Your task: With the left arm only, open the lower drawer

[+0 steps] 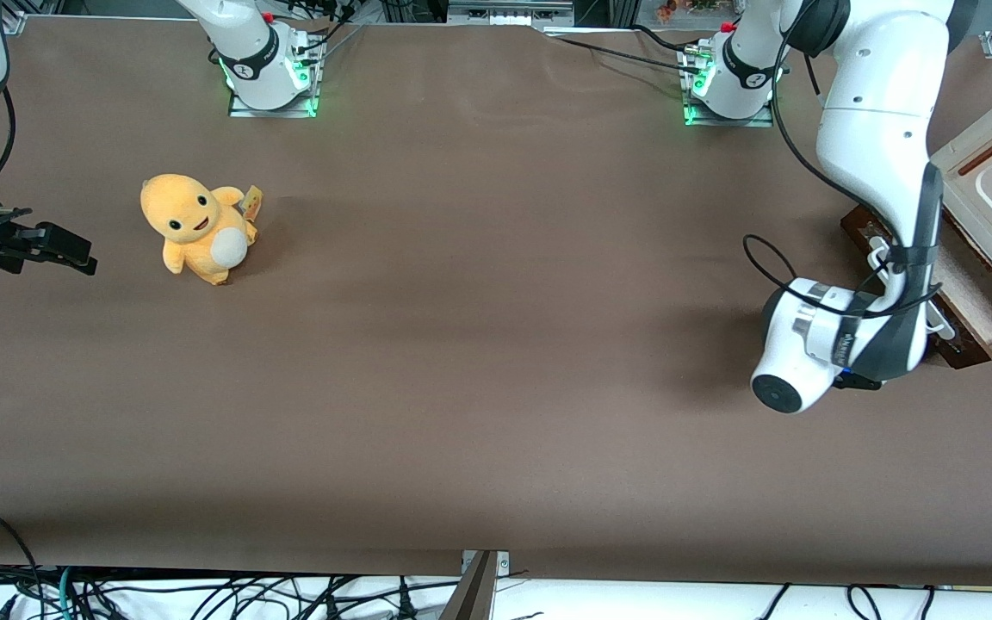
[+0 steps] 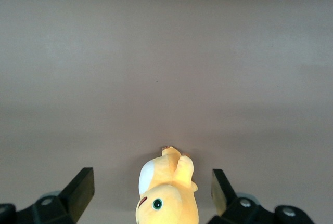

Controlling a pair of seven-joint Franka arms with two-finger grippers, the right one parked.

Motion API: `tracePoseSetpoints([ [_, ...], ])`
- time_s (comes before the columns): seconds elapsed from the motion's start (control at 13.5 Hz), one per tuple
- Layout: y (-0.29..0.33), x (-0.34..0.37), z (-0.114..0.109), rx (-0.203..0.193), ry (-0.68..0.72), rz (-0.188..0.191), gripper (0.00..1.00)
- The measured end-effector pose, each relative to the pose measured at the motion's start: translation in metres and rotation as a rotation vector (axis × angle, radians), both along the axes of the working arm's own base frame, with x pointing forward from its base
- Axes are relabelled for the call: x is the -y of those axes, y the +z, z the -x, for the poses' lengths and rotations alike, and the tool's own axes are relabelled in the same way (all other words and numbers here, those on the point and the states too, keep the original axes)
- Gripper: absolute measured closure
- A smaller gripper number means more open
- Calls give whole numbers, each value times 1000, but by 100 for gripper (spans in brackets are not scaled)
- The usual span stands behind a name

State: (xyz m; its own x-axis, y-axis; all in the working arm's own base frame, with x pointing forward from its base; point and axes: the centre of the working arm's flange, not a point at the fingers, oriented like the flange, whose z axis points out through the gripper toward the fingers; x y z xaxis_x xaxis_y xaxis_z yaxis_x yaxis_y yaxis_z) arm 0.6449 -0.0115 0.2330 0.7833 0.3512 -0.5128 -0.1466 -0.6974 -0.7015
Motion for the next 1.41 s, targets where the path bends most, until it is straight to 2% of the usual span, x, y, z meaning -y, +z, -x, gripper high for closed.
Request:
tracePoseSetpoints([
  [0.07, 12, 5, -6, 32, 43, 67, 0],
  [0.3, 60, 10, -18, 127, 167, 266, 0],
  [0.37, 85, 3, -21, 171, 206, 339, 0],
  [0.52, 145, -21, -23, 273, 251, 517, 0],
  [0.59, 174, -36, -21, 316, 262, 591, 0],
  [0.67, 196, -49, -18, 350, 271, 641, 0],
  [0.74, 212, -59, -15, 376, 280, 673, 0],
  [0.89, 231, -71, -12, 426, 281, 708, 0],
  [1.04, 247, -72, -8, 504, 204, 763, 0],
  [1.19, 261, -70, 12, 575, 124, 789, 0],
  [1.41, 295, -56, 50, 615, 7, 822, 0],
])
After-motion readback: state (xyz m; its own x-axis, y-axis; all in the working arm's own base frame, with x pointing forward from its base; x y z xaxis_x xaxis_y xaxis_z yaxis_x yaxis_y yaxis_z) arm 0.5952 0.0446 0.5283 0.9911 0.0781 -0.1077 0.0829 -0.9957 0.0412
